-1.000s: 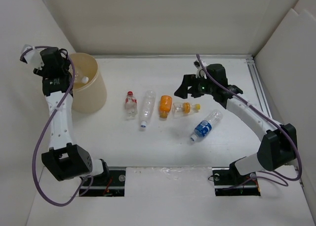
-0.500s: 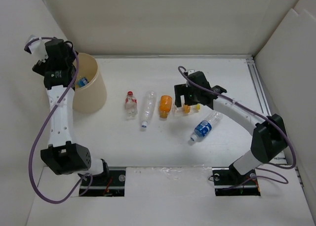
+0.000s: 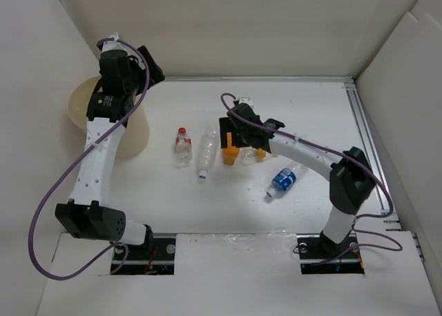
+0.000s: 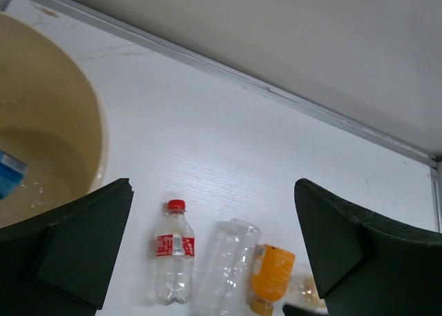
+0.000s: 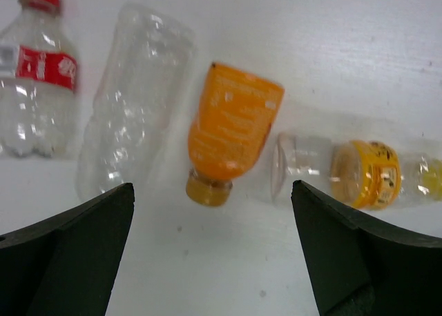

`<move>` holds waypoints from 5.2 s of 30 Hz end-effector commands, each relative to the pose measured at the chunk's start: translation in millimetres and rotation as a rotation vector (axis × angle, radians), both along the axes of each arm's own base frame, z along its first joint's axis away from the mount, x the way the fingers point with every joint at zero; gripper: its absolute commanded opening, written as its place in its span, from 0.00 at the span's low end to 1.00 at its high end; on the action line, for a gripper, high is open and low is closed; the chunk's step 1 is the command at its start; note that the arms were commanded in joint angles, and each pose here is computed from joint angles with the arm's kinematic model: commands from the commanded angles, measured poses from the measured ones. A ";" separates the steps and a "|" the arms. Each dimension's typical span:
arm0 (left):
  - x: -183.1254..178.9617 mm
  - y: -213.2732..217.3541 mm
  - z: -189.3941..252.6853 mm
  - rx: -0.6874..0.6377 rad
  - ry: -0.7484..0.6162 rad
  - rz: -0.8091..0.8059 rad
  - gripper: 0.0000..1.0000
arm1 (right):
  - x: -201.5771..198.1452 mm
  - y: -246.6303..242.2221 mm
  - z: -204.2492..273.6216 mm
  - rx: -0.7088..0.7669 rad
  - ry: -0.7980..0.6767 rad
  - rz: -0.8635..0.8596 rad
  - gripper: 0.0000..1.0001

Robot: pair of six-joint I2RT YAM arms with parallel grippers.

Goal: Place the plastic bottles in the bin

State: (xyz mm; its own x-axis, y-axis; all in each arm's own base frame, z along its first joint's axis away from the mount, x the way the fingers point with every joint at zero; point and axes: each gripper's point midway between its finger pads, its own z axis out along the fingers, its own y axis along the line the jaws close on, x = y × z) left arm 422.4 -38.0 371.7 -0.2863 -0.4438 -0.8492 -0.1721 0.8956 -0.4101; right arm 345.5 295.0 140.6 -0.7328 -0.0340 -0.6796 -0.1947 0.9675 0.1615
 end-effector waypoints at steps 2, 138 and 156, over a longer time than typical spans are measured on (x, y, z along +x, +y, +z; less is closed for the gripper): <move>-7.8 -28.0 15.9 0.005 -0.054 -0.133 1.00 | 38.8 12.1 2.6 -0.013 -0.041 -0.102 0.99; 30.2 -17.4 26.3 -0.269 -0.147 -0.157 0.00 | 61.6 -93.0 194.4 0.559 -0.439 0.036 1.00; -31.1 173.8 -57.8 -0.173 0.072 0.573 1.00 | 50.4 2.7 82.7 0.267 -0.168 -0.014 1.00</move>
State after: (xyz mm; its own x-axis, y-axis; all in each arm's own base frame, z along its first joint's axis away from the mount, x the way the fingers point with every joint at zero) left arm 404.4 129.6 300.9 -0.0571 -0.7005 -0.7114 -0.6224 0.5821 -0.5232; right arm 391.5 295.1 212.9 -0.6332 0.1428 -0.7607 -0.2965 0.8631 0.4088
